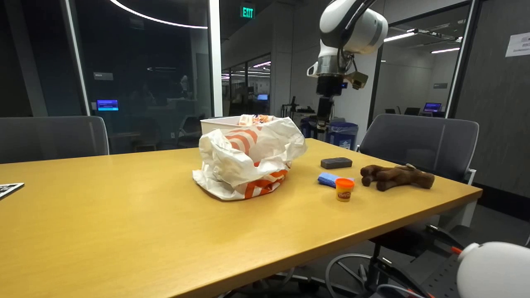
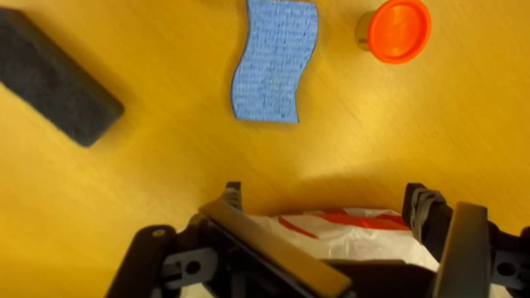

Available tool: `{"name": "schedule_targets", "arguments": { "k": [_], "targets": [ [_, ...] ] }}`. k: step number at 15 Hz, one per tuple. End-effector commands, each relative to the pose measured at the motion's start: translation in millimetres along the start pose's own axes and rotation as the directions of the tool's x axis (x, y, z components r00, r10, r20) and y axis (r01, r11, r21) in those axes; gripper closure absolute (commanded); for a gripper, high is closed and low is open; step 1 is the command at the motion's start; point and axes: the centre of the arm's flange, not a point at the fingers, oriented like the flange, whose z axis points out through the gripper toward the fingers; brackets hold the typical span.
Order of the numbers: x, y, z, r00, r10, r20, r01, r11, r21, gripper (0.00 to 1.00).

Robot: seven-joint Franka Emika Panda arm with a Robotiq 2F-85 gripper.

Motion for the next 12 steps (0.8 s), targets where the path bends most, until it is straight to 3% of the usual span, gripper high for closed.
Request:
{"name": "schedule_targets", "arguments": {
  "k": [1,6,9,12],
  "targets": [
    [-17.5,-7.6,46.9,0.981,0.196,0.004,-0.196,0.980,0.042,0.00],
    [-34.7,1.1,96.9,0.908,0.410,-0.083,-0.406,0.912,0.055,0.00],
    [-42.9,6.5,117.0,0.875,0.473,-0.105,-0.470,0.881,0.052,0.00],
    [-46.7,10.0,134.7,0.860,0.498,-0.110,-0.498,0.867,0.030,0.00]
  ]
}}
